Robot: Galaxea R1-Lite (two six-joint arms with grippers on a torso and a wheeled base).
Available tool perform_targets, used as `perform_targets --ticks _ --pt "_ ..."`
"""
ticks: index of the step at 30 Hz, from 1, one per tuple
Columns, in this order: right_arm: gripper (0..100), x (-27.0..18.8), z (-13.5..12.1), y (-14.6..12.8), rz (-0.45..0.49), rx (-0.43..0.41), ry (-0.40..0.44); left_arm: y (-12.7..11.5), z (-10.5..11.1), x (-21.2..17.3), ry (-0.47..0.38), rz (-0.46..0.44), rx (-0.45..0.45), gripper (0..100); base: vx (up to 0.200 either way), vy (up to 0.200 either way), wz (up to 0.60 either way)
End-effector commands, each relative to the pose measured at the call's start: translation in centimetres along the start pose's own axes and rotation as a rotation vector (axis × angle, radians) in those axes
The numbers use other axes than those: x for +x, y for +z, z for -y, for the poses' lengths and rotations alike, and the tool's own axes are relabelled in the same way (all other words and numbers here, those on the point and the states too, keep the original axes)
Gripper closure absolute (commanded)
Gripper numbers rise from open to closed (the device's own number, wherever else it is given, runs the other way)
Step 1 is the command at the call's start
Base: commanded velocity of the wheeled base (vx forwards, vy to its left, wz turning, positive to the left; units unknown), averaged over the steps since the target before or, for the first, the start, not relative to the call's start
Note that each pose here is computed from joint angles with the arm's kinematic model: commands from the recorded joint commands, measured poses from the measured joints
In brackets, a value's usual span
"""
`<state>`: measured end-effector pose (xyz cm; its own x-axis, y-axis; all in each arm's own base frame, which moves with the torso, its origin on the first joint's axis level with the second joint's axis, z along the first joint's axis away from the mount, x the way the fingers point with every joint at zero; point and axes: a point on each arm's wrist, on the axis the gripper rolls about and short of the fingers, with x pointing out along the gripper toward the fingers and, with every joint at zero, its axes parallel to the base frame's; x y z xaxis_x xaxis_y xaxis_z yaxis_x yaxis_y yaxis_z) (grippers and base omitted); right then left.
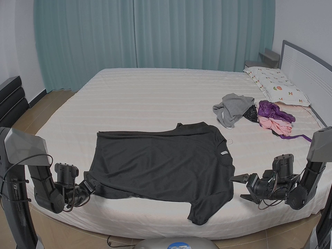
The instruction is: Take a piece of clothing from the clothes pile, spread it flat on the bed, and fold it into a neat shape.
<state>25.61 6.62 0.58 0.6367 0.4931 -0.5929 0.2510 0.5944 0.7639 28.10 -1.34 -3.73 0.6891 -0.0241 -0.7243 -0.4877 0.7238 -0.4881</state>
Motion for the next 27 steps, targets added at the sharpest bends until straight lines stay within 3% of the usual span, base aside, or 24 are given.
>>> perform_targets --ticks 1,4,5,23,27 --pt "0 0.1 0.0 0.0 -0.002 -0.001 0.0 0.1 0.0 0.7 0.003 0.003 0.002 0 0.0 0.0 0.0" --pt "0 0.1 0.0 0.0 -0.001 -0.001 0.001 0.1 0.0 0.8 0.004 0.004 0.003 0 0.0 0.0 0.0" --pt "0 0.1 0.0 0.0 -0.002 -0.001 0.0 0.1 0.0 0.8 0.004 0.007 0.001 100 0.0 0.0 0.0" --pt "0 2.3 0.2 -0.1 -0.023 -0.018 -0.021 1.0 0.6 -2.0 -0.02 0.089 -0.017 100 0.0 0.0 0.0" --pt "0 3.4 -0.3 -0.4 0.001 -0.067 -0.034 1.0 0.9 -2.9 -0.034 0.097 -0.012 100 0.0 0.0 0.0"
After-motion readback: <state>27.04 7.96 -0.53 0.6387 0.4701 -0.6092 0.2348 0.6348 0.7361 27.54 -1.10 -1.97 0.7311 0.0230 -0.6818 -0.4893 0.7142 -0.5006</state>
